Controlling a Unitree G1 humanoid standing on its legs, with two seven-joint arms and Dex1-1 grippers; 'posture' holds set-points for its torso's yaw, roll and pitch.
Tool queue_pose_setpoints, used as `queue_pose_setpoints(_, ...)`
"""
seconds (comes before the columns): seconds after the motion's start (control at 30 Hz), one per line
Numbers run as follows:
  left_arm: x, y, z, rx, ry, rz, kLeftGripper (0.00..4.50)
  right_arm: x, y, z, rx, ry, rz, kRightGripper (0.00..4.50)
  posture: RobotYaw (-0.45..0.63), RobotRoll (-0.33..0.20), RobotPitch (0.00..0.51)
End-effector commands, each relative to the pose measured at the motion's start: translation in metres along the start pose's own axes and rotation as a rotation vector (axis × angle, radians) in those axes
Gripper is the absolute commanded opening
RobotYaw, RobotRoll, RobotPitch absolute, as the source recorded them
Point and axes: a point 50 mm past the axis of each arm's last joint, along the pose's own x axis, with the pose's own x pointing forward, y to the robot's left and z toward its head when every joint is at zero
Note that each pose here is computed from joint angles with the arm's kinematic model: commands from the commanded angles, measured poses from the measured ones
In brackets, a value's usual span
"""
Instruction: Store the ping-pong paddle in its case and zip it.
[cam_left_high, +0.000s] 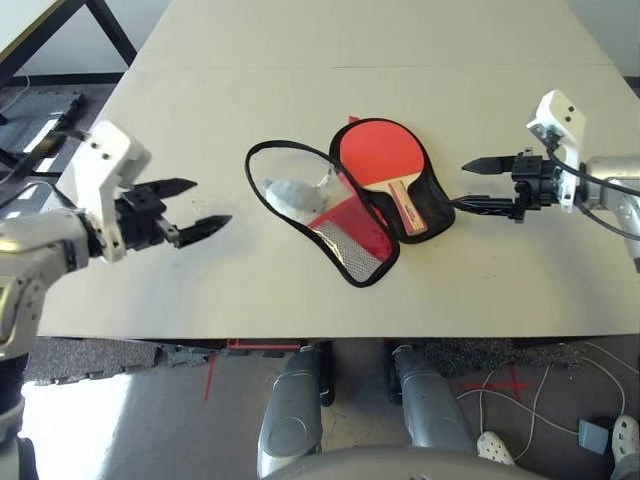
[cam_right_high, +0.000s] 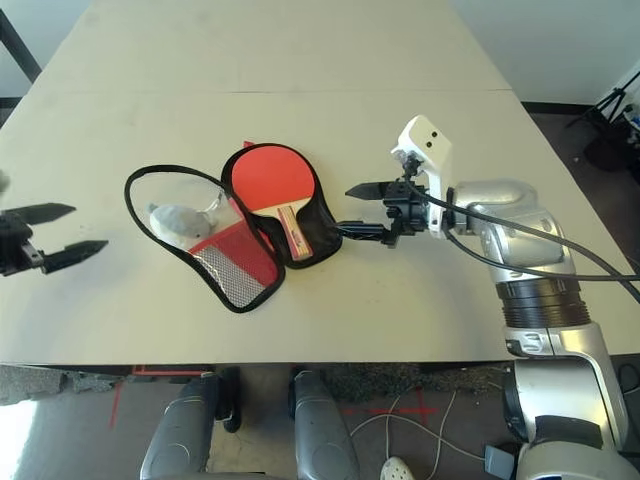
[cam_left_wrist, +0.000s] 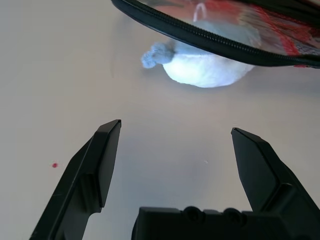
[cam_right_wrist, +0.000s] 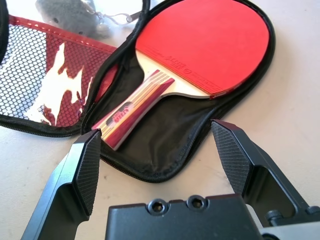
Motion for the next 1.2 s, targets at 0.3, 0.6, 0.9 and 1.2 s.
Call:
queue_pose_setpoints(0.3,0.048,-0.056,0.041,0.055,-0.125,-0.304,4.5,-0.014,-0.015,-0.012,0.047,-0.008,-0.131,4.47,0.14,0.0,0.238)
queue_pose_setpoints(0.6,0.099,-0.102,0.094,0.114,-0.35,-0.414,4.5,-0.016,-0.026,-0.013,0.075,-0.034,-0.225,4.47,0.1,0.0,0.232)
queue_pose_setpoints(0.9,0.141,-0.108,0.103,0.065,-0.431,-0.297,4.5,-0.032,-0.033,-0.014,0.146,-0.123,-0.299,4.47,0.08,0.0,0.225)
queue_pose_setpoints(1.2,0.13,-0.091,0.095,0.088,-0.411,-0.268,4.5,-0.038,-0.036,-0.021,0.197,-0.172,-0.297,4.47,0.08,0.0,0.228)
